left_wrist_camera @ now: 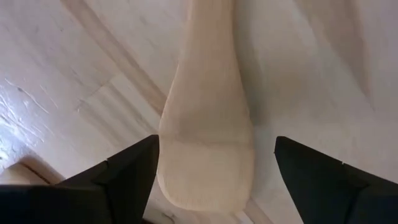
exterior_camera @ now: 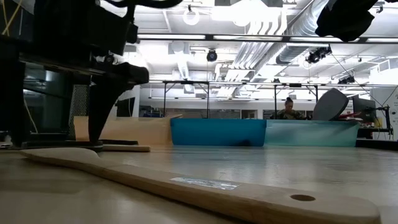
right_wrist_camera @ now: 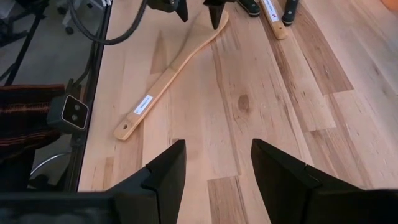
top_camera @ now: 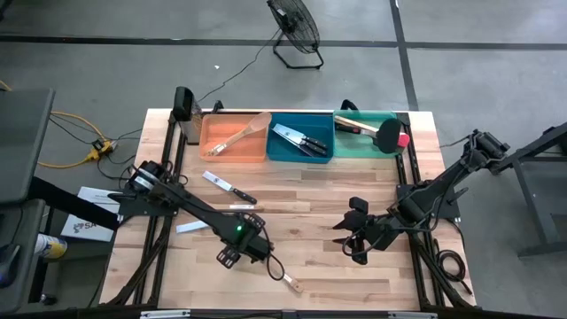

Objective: Pick & Place Kitchen Items
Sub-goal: Put the wooden serving spoon into the orange bin

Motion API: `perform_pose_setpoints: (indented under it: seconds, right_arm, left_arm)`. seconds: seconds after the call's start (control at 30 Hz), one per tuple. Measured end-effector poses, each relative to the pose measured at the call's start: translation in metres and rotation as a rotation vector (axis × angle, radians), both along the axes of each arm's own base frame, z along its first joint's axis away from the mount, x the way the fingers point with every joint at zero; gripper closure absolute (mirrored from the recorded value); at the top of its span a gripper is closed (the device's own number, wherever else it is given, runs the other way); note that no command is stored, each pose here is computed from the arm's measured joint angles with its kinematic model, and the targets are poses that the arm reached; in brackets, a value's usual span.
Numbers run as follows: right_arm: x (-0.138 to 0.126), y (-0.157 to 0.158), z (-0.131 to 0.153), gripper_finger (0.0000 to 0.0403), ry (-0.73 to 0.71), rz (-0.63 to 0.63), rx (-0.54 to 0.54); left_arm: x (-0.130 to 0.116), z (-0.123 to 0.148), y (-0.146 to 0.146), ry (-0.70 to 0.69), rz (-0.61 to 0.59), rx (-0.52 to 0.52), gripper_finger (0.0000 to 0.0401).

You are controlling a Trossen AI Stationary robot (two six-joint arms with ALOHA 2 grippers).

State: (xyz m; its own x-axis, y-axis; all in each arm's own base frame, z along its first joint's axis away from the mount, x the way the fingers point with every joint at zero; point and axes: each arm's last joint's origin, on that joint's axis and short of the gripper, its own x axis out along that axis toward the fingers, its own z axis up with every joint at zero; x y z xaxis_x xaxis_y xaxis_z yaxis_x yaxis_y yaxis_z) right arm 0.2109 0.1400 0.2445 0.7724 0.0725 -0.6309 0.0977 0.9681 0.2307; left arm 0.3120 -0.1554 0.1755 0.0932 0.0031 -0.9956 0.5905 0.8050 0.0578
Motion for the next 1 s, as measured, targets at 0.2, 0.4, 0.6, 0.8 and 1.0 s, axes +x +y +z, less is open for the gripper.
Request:
perform_pose_setpoints:
  seconds: [0.2, 0.4, 0.6, 0.8, 1.0]
  right_arm:
    - [-0.002, 0.002, 0.000, 0.0229, 0.002, 0.011, -0.002]
    - [-0.003, 0.003, -0.001, 0.0229, 0.009, 0.017, -0.007]
    - [-0.003, 0.003, -0.001, 0.0229, 0.009, 0.017, -0.007]
    - [-0.003, 0.003, -0.001, 0.0229, 0.010, 0.017, -0.008]
    - [-0.003, 0.003, -0.001, 0.0229, 0.013, 0.017, -0.010]
  left_arm:
    - [0.002, 0.000, 0.006, 0.003, 0.022, 0.006, 0.0086]
    - [0.002, 0.000, 0.012, 0.034, 0.054, 0.003, 0.0086]
    - [0.002, 0.000, 0.010, 0.055, 0.056, -0.044, 0.0086]
    - [0.001, 0.000, 0.010, 0.063, 0.074, -0.060, 0.0081]
    - [0.001, 0.000, 0.010, 0.066, 0.069, -0.063, 0.0057]
